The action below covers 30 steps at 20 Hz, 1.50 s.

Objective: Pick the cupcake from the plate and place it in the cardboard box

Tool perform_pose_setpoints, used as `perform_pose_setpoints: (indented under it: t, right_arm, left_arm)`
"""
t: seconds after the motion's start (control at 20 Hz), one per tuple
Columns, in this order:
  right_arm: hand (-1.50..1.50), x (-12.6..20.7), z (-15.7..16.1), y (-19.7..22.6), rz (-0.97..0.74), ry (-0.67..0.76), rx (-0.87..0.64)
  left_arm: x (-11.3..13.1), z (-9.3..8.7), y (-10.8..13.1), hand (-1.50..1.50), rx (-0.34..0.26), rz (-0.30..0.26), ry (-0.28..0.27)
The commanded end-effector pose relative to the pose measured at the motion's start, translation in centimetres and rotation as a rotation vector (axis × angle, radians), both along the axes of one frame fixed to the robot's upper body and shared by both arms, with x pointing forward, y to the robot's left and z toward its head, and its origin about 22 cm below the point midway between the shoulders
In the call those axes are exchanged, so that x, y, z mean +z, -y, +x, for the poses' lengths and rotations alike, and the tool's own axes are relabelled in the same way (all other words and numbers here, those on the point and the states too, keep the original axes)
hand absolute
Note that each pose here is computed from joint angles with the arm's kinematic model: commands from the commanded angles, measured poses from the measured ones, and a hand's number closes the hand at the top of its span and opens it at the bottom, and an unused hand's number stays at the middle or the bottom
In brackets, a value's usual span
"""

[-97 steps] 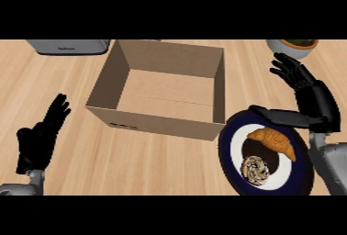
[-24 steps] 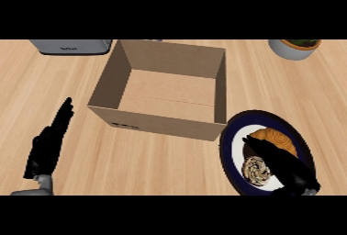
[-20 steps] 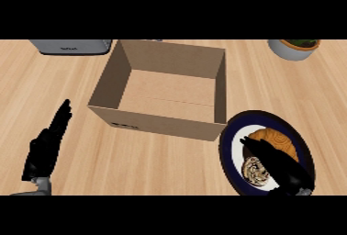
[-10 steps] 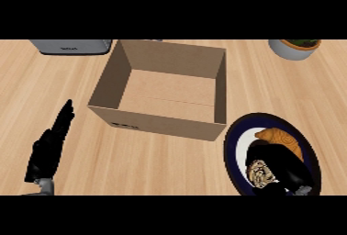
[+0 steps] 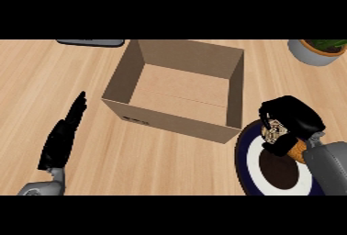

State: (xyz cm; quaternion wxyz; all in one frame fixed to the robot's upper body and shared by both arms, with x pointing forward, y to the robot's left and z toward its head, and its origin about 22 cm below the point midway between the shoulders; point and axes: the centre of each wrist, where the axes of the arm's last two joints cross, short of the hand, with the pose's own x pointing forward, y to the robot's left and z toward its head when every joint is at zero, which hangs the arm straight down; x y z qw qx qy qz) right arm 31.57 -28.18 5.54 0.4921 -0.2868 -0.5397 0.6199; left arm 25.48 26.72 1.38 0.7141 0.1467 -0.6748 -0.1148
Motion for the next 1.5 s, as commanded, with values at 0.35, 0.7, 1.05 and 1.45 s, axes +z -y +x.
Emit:
perform_pose_setpoints:
  t: [0.35, 0.7, 1.05, 1.45]
  right_arm:
    - [1.5, 6.1, 9.7, 2.8, 0.046, 0.232, 0.173]
    - [1.5, 8.9, 11.7, 3.9, 0.48, 0.218, 0.362]
    - [1.5, 12.3, 14.2, -0.5, 0.674, 0.148, 0.539]
    - [1.5, 14.2, 15.1, -8.5, 0.679, 0.096, 0.565]
  left_arm:
    - [0.7, 1.4, -0.1, 0.0, -0.008, -0.004, -0.005]
    - [0.8, 0.2, -1.2, 0.0, 0.018, 0.018, -0.008]
    - [-0.5, -0.9, -0.7, 0.0, 0.04, 0.006, -0.027]
    - [-1.5, -2.3, -0.2, 0.0, 0.074, 0.002, -0.022]
